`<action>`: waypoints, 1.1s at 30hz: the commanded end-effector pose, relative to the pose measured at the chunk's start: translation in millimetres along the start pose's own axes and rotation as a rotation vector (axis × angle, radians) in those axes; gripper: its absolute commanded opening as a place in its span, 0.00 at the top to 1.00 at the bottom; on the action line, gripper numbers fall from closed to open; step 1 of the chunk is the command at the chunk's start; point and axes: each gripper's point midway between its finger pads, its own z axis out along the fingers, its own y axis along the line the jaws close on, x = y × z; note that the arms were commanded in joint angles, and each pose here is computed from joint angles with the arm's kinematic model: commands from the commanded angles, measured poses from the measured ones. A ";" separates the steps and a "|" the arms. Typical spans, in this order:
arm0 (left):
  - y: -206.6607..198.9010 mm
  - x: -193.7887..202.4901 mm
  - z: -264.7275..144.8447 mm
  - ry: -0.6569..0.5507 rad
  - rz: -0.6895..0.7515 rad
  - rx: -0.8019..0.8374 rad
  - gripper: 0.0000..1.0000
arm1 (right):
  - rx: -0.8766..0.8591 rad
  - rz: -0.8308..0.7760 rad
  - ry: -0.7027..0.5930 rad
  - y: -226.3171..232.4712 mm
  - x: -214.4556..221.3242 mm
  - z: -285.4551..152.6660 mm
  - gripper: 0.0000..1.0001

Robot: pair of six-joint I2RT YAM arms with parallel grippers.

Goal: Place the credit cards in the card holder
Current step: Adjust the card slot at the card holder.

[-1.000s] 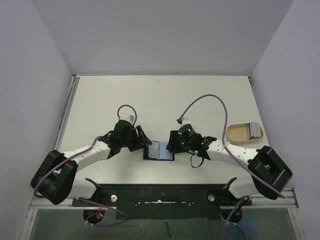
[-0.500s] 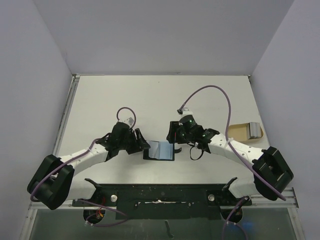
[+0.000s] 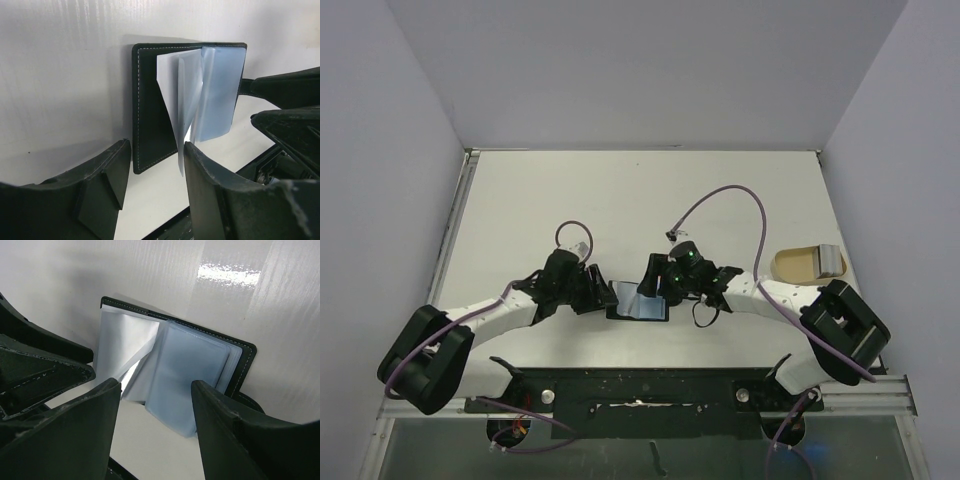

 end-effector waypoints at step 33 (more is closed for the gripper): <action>-8.3 -1.4 11.1 -0.009 0.008 0.087 0.75 | -0.044 0.063 -0.021 6.4 0.8 20.7 0.39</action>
